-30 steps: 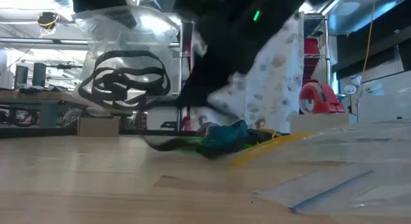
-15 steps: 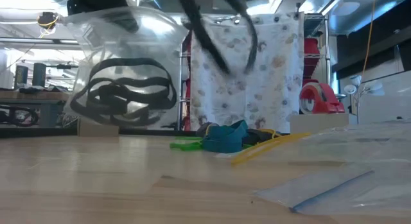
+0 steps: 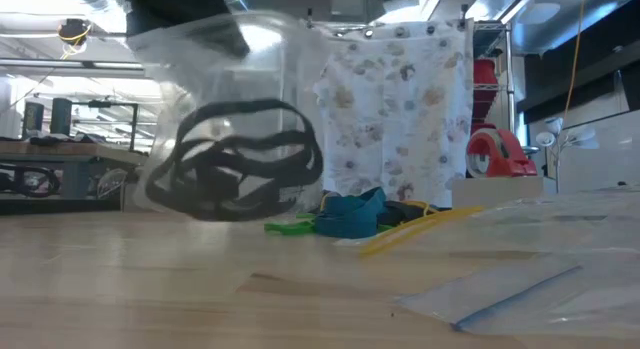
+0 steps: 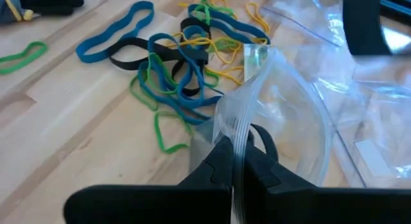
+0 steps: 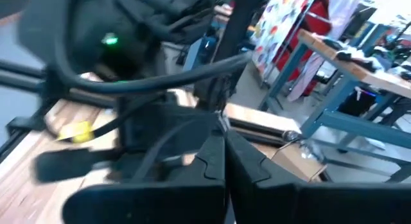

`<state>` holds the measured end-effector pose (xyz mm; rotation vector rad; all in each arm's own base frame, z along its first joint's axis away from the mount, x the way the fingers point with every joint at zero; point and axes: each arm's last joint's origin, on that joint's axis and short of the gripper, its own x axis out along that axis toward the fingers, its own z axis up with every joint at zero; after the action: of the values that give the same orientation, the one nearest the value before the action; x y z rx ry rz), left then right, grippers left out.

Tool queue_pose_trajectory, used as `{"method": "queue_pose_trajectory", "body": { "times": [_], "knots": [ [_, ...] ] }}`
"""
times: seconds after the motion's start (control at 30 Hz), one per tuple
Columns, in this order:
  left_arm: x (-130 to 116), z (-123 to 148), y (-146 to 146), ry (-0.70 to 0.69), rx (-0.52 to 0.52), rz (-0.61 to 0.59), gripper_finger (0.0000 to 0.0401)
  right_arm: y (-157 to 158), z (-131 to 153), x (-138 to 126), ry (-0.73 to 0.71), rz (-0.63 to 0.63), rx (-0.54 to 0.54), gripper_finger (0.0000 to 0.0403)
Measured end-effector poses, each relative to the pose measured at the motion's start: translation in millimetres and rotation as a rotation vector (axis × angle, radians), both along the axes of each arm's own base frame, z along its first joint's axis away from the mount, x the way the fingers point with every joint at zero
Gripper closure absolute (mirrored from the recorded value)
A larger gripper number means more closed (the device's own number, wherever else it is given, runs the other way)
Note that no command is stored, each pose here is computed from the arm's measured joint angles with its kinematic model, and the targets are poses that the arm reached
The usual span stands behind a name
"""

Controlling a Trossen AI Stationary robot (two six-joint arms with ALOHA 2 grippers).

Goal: Sort rubber bands
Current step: Put the black rubber band into the transparent zip bag

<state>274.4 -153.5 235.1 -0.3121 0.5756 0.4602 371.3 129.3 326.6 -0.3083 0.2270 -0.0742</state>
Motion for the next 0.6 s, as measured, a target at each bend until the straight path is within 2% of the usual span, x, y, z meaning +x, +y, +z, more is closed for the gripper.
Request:
{"method": "queue_pose_trajectory", "body": {
  "times": [0.17,0.43,0.6],
  "knots": [
    [1.8,2.2,-1.1,-0.03,-0.015,0.0,0.0401,-3.9,-1.0,6.5,-0.028,0.014,0.017,0.0403],
    [3.8,4.9,-2.0,-0.067,-0.025,0.009,0.0401,-0.6,-28.5,21.3,0.031,0.008,0.002,0.0403],
    [4.6,4.0,1.7,-0.057,-0.016,0.024,0.0401,0.3,-30.7,22.5,0.029,-0.001,0.043,0.0403]
  ]
}}
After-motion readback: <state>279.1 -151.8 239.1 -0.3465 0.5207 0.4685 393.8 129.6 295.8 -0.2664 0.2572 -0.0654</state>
